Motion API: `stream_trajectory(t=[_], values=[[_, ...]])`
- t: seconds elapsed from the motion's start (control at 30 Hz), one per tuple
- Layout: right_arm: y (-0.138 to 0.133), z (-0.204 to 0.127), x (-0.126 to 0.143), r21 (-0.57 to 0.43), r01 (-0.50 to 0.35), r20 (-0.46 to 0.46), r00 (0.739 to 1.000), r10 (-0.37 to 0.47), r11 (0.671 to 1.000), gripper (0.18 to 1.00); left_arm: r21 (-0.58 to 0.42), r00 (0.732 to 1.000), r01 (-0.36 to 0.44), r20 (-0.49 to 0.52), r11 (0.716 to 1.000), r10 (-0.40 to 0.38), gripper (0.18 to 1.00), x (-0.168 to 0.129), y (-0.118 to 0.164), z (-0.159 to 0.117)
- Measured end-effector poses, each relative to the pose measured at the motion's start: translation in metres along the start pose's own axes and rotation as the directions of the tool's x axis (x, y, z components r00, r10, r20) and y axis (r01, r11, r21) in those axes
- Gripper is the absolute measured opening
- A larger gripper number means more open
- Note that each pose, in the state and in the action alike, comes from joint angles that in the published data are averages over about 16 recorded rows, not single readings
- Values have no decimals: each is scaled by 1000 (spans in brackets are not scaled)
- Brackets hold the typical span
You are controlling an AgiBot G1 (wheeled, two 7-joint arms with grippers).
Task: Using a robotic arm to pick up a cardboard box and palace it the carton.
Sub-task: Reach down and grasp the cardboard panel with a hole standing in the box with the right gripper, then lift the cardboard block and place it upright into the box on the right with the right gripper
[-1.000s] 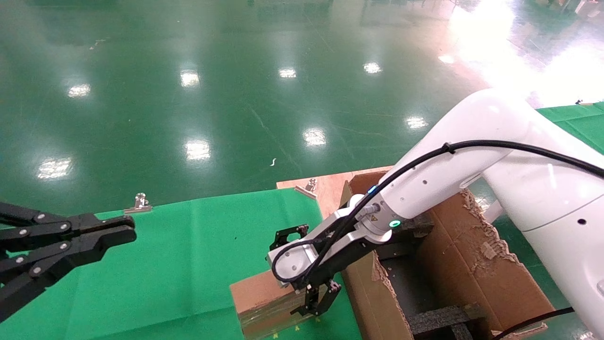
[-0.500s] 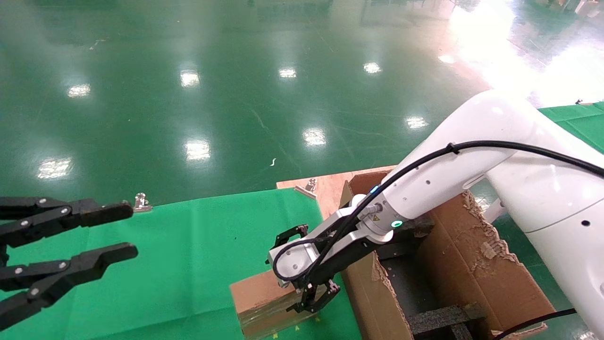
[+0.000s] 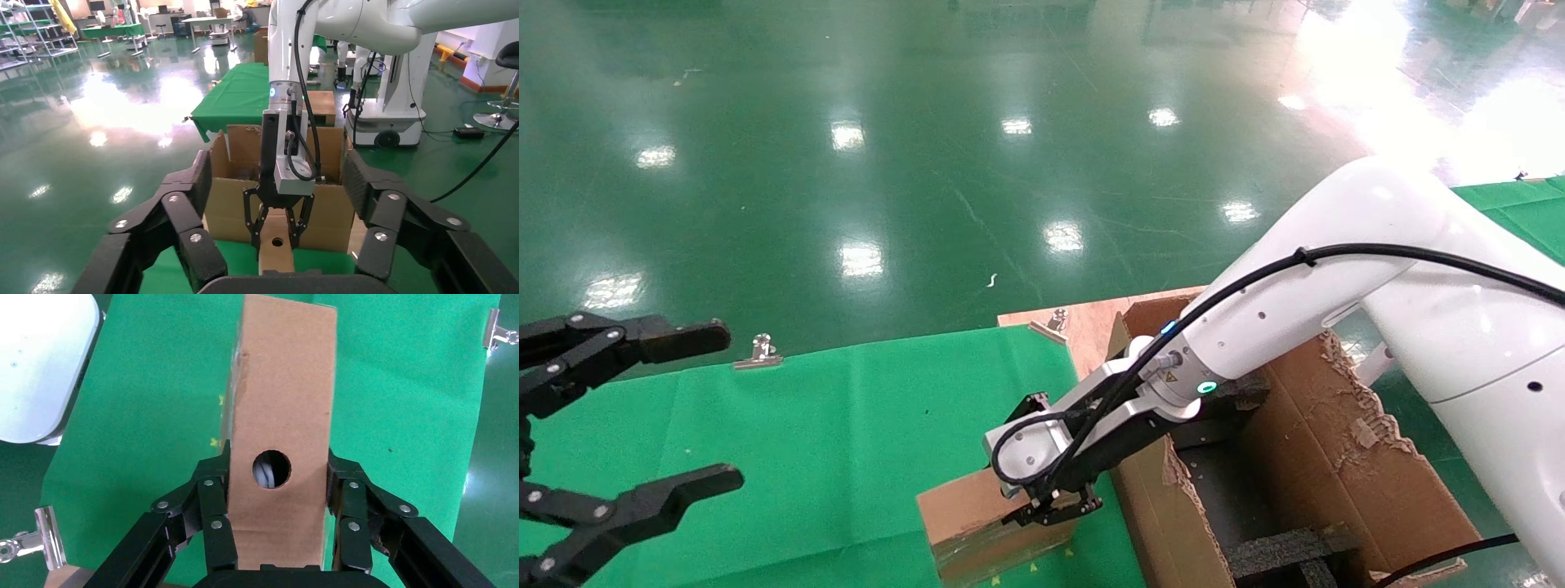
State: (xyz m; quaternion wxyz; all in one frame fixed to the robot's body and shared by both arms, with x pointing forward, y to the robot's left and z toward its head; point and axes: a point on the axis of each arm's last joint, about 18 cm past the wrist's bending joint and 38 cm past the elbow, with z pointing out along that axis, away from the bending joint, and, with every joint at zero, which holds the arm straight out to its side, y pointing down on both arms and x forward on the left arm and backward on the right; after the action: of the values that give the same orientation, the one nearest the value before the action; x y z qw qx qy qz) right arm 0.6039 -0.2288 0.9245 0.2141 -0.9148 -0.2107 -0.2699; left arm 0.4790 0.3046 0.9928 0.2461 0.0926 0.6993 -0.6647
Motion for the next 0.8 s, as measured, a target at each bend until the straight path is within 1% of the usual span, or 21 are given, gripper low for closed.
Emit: stream_trajectory(t=[0.23, 0.4, 0.53, 0.63, 0.8], values=[[-1, -5, 3, 9, -10, -11, 1000, 10, 1000, 461, 0, 1000, 0, 0, 1000, 0, 840, 0, 0, 0], [-4, -21, 12, 18, -19, -40, 999, 20, 1000, 397, 0, 1000, 0, 0, 1000, 0, 909, 0, 0, 0], [-6, -44, 24, 24, -21, -77, 997, 22, 1000, 377, 0, 1000, 0, 0, 1000, 0, 949, 0, 0, 0], [-9, -68, 34, 27, -17, -113, 993, 20, 999, 362, 0, 1000, 0, 0, 1000, 0, 976, 0, 0, 0], [-14, -111, 48, 20, 1, -173, 985, 3, 1000, 355, 0, 1000, 0, 0, 1000, 0, 993, 0, 0, 0]])
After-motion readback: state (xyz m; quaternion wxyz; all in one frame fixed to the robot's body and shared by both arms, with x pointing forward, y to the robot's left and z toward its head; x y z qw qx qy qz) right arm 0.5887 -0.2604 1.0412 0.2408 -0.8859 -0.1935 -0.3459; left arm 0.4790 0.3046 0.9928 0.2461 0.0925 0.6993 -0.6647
